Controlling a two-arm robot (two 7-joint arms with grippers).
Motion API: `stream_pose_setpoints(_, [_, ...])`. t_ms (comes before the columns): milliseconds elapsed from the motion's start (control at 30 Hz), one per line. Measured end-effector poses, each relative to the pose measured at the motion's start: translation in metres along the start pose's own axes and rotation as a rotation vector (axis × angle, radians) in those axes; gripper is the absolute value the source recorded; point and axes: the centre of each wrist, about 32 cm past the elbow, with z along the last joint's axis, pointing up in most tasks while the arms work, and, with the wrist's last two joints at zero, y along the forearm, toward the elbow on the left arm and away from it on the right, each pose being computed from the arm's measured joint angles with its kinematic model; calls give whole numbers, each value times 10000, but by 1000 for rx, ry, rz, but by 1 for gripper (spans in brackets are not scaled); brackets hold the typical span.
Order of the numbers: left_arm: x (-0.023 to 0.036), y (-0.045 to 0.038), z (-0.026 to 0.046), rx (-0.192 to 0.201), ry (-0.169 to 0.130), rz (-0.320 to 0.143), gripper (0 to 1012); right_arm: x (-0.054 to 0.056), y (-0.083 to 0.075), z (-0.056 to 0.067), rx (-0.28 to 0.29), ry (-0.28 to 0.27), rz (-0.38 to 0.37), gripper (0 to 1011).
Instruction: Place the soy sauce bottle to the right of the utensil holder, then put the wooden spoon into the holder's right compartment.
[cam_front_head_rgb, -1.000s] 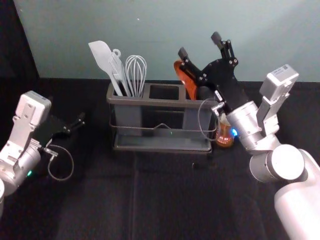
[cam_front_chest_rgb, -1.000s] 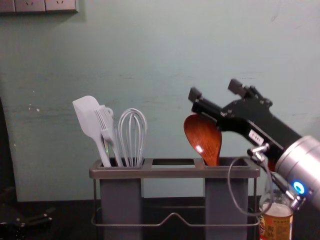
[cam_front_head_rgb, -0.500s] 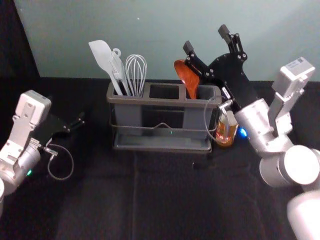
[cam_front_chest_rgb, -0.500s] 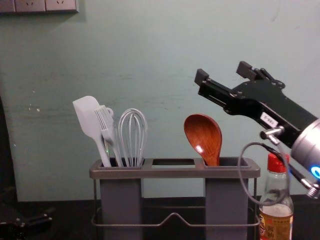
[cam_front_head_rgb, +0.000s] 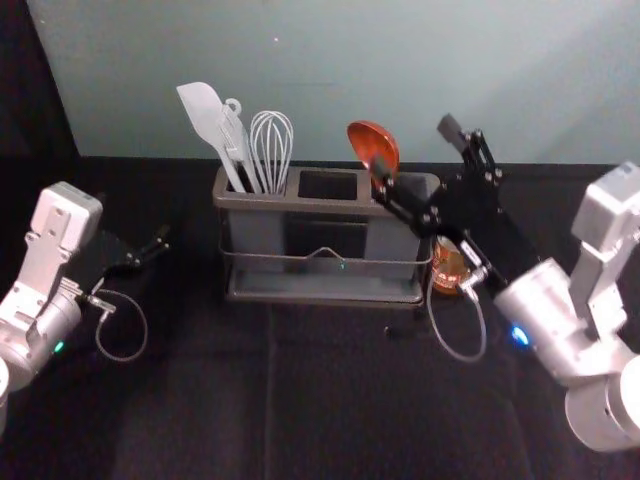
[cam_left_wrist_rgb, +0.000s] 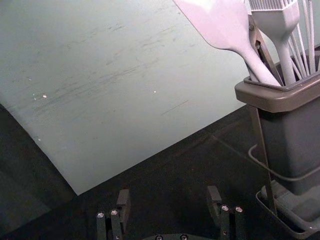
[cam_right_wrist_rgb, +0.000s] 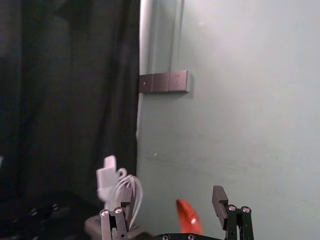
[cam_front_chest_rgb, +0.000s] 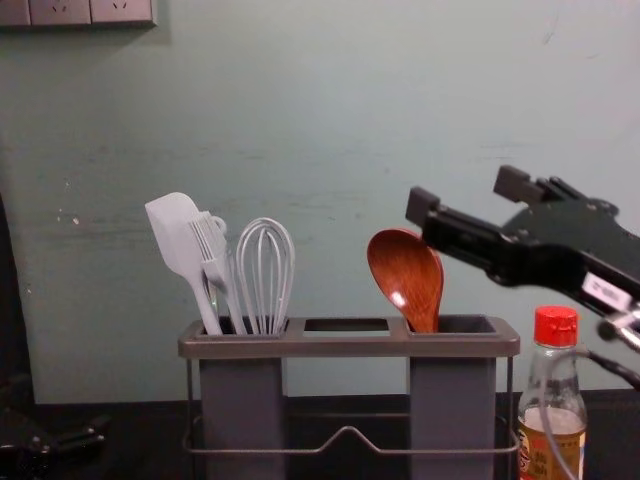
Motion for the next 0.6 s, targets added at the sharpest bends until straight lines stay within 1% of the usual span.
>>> stream_pose_setpoints(167, [0,0,0,0,0,0,1005,-72,-167,48,-24,16,14,1002])
stream_pose_setpoints(200, [0,0,0,0,0,0,1005,-92,-220,61,-38,21,17,1002])
stream_pose_setpoints(233, [0,0,0,0,0,0,1005,-92,-220,61,-38,21,17,1002])
stream_pose_setpoints(300, [0,0,0,0,0,0,1005,-111,-285,82,-63,28,16,1002])
stream_pose_setpoints(333, [0,0,0,0,0,0,1005,-113,-322,98,-83,32,13,1002])
stream_pose_setpoints(433, [0,0,0,0,0,0,1005,-104,-391,127,-119,41,0,1002])
stream_pose_setpoints(600, [0,0,0,0,0,0,1005,-72,-482,137,-144,50,-24,1002])
